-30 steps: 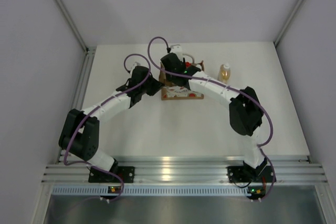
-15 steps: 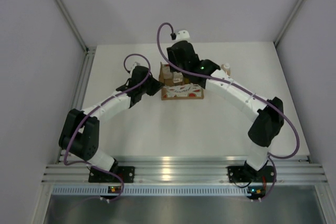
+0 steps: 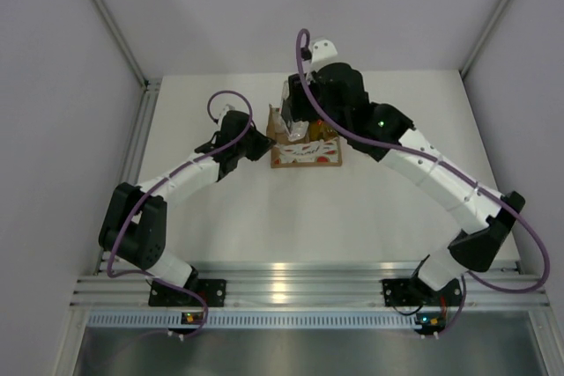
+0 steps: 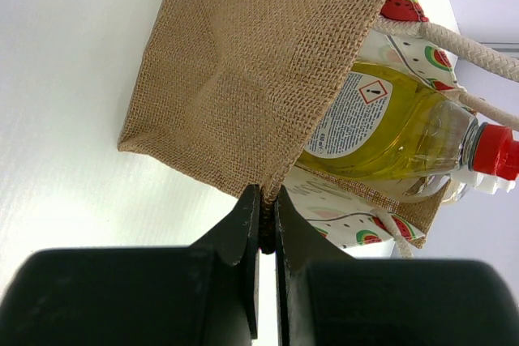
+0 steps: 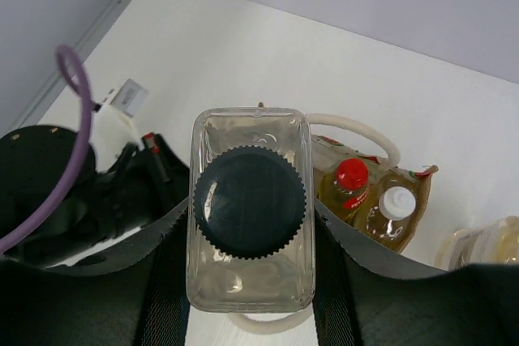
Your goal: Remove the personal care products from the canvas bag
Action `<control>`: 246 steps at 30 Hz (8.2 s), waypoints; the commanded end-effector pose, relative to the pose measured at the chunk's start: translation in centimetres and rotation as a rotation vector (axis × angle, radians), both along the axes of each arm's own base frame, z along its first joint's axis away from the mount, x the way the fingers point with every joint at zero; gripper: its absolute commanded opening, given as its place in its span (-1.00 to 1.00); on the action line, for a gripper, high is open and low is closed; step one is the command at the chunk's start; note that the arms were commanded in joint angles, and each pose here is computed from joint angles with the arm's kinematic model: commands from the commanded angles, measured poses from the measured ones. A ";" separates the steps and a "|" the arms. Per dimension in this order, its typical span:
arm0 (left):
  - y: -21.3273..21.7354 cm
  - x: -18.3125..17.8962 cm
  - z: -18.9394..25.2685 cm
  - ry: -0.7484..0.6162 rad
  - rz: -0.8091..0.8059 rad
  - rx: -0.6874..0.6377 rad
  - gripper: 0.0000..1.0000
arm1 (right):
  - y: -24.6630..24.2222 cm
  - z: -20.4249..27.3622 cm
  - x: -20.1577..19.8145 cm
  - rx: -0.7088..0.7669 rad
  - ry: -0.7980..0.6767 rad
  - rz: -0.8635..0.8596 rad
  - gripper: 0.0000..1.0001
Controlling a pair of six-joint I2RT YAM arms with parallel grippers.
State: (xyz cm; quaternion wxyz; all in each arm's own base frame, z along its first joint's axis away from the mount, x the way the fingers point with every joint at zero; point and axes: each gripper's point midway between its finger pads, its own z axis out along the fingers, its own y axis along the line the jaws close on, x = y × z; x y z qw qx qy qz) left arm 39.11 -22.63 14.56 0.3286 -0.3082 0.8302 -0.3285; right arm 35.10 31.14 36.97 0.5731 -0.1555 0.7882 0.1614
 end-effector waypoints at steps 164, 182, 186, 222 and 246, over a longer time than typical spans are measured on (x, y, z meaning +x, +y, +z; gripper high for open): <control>0.4 0.9 2.1 -0.057 -0.006 0.013 -1.00 | -2.8 -9.1 10.3 0.006 0.025 -0.256 -1.00; 0.4 0.8 2.0 -0.054 -0.004 0.012 -1.00 | -2.3 -12.3 9.2 -0.006 0.012 -0.190 -0.73; 0.4 0.8 2.0 -0.054 -0.006 0.012 -1.00 | -2.5 -13.9 9.2 -0.028 0.036 -0.199 -0.49; 0.4 1.1 2.3 -0.057 -0.005 0.004 -1.00 | -2.4 -9.0 8.5 0.008 -0.057 -0.172 -1.00; 0.4 1.0 2.5 -0.060 -0.001 0.000 -1.00 | -3.9 2.8 4.1 0.098 -0.212 -0.100 -1.00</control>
